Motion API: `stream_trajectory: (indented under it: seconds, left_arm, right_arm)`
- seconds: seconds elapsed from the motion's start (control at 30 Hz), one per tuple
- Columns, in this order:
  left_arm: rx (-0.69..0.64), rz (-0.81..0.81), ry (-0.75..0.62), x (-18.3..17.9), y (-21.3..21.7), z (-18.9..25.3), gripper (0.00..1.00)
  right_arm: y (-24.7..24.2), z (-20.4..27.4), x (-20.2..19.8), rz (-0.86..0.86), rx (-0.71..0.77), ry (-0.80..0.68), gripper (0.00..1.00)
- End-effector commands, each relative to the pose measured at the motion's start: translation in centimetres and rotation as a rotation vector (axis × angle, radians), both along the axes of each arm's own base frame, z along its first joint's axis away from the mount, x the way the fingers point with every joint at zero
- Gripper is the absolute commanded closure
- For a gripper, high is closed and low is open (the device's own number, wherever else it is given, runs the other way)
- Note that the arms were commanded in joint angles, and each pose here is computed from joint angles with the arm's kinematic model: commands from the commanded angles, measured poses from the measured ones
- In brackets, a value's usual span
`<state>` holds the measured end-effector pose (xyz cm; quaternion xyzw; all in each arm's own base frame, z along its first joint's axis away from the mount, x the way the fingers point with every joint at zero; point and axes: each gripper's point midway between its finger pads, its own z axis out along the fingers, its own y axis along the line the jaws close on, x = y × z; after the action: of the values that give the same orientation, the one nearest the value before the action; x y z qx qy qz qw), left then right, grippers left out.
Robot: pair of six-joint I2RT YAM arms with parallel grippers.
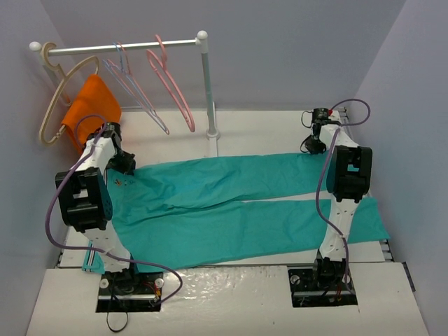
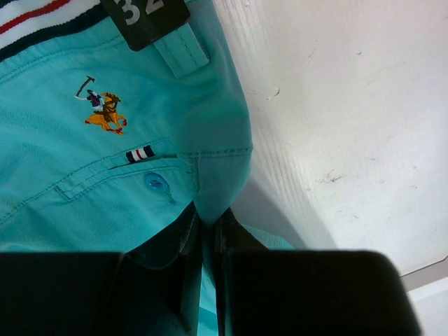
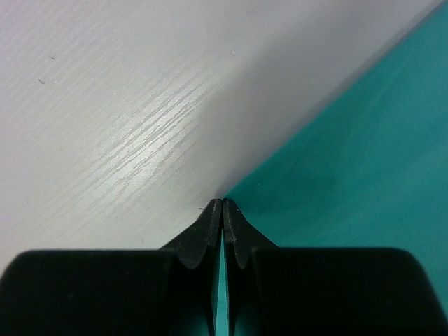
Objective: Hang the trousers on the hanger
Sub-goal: Fold the trousers at the center of the board.
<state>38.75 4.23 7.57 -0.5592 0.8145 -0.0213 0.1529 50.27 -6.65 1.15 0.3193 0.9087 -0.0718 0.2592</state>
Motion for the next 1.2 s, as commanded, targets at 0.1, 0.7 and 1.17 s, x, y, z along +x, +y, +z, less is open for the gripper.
stream_trajectory:
  seconds: [0.1,0.7,1.17]
  left_arm:
    - [0.012,-0.004,-0.187,3.2,2.1,6.5,1.00]
    - [0.009,-0.038,-0.405,4.6,4.0,14.1,1.00]
    - [0.166,-0.091,-0.598,-4.8,4.4,19.2,1.00]
  right_arm:
    - [-2.6,5.8,1.4,-0.035,0.034,-0.107,1.00]
    - [-3.4,22.1,1.1,0.015,0.067,-0.486,1.00]
    - [-4.6,22.6,-13.9,-0.235,0.021,-0.556,1.00]
